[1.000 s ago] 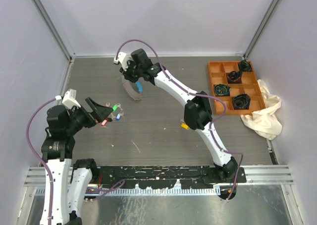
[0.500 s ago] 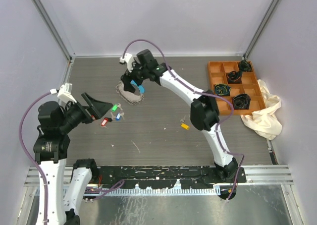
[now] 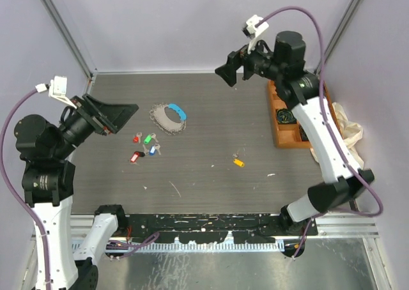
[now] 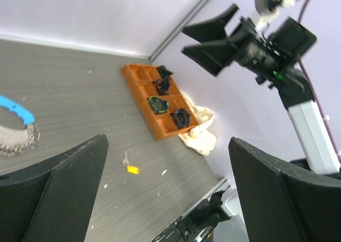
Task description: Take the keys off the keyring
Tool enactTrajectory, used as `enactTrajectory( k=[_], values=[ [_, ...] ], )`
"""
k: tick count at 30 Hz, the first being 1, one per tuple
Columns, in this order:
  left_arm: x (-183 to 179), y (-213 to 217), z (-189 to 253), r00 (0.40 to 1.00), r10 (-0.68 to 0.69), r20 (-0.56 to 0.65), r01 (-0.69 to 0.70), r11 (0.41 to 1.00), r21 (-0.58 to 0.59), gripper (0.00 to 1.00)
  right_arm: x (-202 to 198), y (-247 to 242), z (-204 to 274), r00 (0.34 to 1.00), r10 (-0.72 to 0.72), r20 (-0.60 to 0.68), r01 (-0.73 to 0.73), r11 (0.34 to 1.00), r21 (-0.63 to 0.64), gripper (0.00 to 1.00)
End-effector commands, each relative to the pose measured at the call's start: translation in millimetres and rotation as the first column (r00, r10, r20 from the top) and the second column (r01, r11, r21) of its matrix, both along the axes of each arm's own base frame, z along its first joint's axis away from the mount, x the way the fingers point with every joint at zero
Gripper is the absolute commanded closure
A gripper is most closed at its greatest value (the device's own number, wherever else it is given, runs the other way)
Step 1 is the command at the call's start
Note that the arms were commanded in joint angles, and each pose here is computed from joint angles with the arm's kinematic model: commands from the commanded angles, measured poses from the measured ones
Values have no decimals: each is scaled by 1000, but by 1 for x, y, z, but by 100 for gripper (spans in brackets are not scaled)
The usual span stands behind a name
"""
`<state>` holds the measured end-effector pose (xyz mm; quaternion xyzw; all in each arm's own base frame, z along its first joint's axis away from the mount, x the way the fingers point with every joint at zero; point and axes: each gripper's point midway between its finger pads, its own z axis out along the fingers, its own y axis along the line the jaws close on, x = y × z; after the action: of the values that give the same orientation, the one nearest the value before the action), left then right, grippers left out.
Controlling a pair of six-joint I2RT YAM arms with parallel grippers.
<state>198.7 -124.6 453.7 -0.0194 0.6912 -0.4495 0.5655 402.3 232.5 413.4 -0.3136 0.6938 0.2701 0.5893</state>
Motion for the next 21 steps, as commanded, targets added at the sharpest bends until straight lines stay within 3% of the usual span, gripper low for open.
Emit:
enactTrajectory(
  k=[1,5,11,21],
  values=[
    [-10,-10,55,984,-70,165,75,997,-24,2,-36,-34,24,995,-77,55,80,996,-44,0],
    [-12,-9,70,976,-66,208,68,998,0,2,-60,-72,51,980,-180,87,181,983,-3,0],
    [-15,-7,71,973,-54,223,35,995,89,2,-90,-126,93,896,-423,135,420,906,48,0],
    [-9,-7,60,978,-55,203,23,987,158,2,-133,-160,130,833,-504,230,499,863,84,0]
  ],
)
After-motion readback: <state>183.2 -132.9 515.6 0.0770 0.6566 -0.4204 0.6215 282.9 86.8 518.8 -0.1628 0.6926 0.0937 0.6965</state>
